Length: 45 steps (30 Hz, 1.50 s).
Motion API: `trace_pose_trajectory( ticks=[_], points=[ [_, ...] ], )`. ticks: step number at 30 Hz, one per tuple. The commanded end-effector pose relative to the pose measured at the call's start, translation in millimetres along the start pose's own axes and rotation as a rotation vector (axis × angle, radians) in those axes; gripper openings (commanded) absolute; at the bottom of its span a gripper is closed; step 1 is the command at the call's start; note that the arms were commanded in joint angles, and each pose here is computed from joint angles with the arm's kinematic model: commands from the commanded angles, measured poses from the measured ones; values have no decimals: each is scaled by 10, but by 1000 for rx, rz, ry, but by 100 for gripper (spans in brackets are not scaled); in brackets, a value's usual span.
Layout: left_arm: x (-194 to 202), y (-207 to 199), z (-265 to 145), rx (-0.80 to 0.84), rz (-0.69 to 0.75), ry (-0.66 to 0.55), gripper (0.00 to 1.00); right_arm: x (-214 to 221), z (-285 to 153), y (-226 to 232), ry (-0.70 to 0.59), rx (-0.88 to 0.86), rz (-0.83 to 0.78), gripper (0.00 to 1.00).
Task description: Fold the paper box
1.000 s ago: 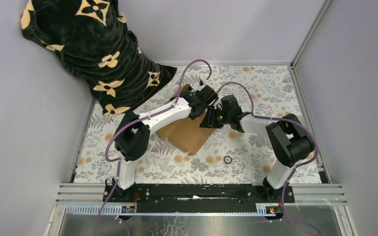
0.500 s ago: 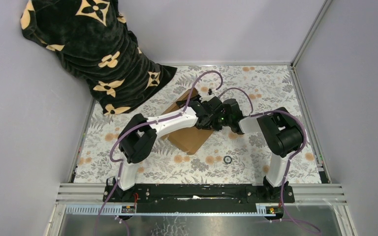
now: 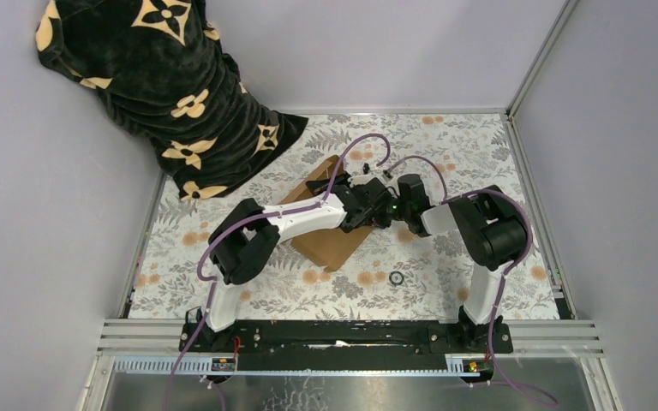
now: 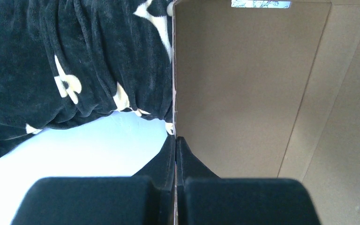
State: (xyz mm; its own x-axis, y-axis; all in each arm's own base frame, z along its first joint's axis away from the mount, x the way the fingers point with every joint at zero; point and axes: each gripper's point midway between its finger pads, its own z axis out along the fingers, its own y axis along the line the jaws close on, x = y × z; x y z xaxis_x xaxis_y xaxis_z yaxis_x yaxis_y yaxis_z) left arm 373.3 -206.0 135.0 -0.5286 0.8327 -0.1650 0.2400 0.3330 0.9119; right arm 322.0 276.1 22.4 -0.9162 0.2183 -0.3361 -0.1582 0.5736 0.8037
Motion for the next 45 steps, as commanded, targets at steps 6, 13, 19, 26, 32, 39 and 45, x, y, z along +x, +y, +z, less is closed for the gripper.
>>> trace_pose_trajectory(
  ticks=[6, 13, 19, 26, 32, 39, 45],
  points=[
    [66, -14, 102, 42, -77, -3, 0, -726, -417, 237, -164, -202, 52, 41],
    [110, 178, 158, 94, -153, -34, 0, -1174, -430, 536, -205, -294, -104, 43],
    [82, 280, 139, 108, -181, -68, 0, -1304, -275, 440, -177, -275, -191, 42],
    [82, 205, 148, 122, -178, -78, 0, -1250, -123, 275, -157, -297, -198, 43],
    [94, 135, 139, 140, -157, -96, 0, -1299, 13, 251, -165, -389, -196, 43],
    [48, 108, 130, 153, -148, -120, 0, -1402, 111, 364, -163, -510, -210, 45],
    [12, 117, 120, 149, -139, -136, 0, -1344, 222, 448, -112, -548, -240, 45]
  ],
)
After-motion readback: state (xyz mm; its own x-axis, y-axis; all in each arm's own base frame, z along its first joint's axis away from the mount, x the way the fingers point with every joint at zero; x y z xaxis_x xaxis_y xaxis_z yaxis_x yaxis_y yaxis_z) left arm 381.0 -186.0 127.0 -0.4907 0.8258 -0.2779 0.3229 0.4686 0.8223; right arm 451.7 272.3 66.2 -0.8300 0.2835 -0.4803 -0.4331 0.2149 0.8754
